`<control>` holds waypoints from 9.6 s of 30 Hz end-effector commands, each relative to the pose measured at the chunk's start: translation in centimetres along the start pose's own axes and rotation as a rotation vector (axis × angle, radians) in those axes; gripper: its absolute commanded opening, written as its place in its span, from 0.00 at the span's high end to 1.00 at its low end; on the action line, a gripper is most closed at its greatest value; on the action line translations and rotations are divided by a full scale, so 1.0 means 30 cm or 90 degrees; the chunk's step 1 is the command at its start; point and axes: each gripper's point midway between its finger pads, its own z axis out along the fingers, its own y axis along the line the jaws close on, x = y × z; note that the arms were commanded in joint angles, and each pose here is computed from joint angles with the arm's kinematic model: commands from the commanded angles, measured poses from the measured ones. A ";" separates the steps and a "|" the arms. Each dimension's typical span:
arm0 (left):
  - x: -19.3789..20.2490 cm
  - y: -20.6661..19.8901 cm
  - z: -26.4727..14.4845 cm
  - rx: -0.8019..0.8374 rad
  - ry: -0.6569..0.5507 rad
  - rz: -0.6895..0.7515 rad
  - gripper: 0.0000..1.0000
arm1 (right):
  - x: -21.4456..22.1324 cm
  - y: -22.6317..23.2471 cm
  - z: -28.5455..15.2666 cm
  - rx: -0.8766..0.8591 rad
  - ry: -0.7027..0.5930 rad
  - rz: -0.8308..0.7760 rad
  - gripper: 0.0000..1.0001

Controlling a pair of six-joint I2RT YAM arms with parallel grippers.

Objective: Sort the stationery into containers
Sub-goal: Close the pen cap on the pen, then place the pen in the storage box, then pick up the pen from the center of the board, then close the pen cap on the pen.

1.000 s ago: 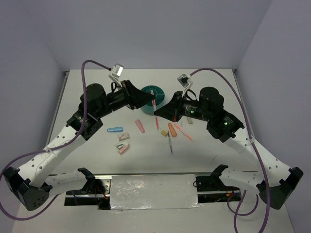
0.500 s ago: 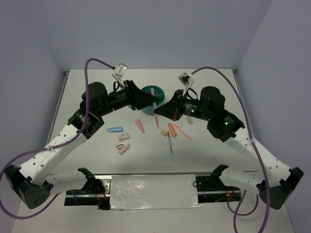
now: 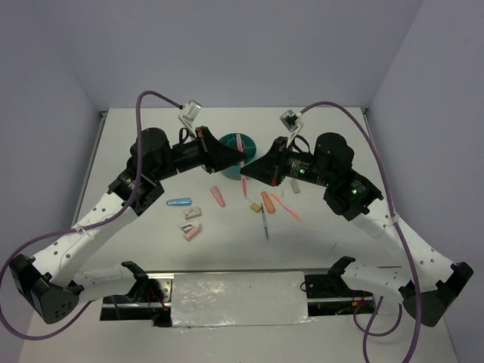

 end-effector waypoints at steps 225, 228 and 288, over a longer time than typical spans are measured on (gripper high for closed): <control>0.243 0.634 -0.174 -0.686 0.188 -0.119 0.02 | 0.523 -0.604 -0.191 0.651 0.302 0.028 1.00; 0.290 0.705 -0.085 -0.719 0.186 -0.153 0.06 | 0.450 -0.568 -0.294 0.684 0.269 0.031 1.00; 0.065 0.394 0.417 -0.350 -0.009 -0.083 1.00 | 0.287 -0.186 -0.306 0.276 0.063 0.058 1.00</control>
